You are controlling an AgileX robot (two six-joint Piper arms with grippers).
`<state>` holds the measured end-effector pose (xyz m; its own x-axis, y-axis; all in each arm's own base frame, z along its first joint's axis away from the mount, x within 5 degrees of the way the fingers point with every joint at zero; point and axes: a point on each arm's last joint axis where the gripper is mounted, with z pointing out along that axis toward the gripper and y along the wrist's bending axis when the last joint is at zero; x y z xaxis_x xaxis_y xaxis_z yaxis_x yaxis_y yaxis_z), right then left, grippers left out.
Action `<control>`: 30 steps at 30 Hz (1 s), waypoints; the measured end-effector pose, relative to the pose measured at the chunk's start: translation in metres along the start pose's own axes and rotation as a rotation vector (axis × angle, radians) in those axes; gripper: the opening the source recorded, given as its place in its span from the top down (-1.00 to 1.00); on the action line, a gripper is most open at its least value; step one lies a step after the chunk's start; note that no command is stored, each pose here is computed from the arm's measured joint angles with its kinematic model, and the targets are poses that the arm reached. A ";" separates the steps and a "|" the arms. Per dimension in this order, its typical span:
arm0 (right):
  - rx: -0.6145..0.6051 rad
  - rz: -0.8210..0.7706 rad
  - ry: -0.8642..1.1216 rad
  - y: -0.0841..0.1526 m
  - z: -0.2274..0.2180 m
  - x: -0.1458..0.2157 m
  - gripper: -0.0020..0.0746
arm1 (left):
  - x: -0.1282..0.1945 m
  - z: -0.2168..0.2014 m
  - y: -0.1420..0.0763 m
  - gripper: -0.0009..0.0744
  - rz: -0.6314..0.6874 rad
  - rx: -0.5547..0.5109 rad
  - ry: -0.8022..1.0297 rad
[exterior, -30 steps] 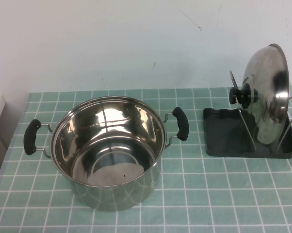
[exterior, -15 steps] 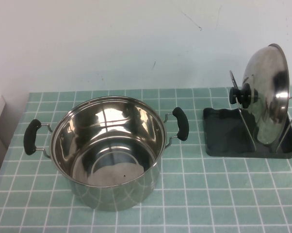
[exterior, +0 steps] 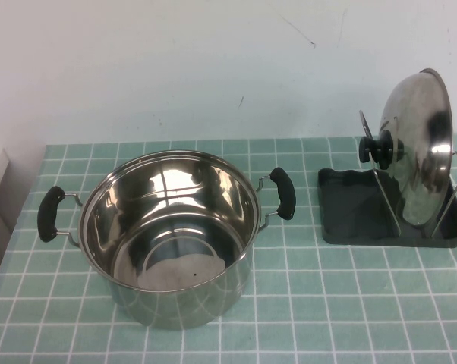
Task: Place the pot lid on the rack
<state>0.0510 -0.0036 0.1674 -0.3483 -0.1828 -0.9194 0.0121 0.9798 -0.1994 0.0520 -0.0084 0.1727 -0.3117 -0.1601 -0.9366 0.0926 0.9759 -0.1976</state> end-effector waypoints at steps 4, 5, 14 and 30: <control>0.001 0.051 0.000 0.000 0.000 0.000 0.95 | 0.000 0.000 0.000 0.98 0.000 0.000 0.000; 0.001 0.055 0.000 0.000 0.000 0.000 0.95 | 0.000 0.000 0.000 0.98 0.000 0.000 0.000; 0.002 0.068 0.001 0.000 0.000 0.000 0.95 | 0.000 0.000 0.000 0.98 0.000 0.000 0.000; -0.017 0.061 -0.003 0.001 0.000 0.000 0.95 | 0.000 0.000 0.000 0.98 0.000 0.000 -0.001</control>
<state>0.0510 -0.0028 0.1678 -0.3451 -0.1231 -0.9305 0.0169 0.9904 -0.1373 0.0519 -0.0084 0.1732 -0.3105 -0.1603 -0.9370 0.0928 0.9759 -0.1977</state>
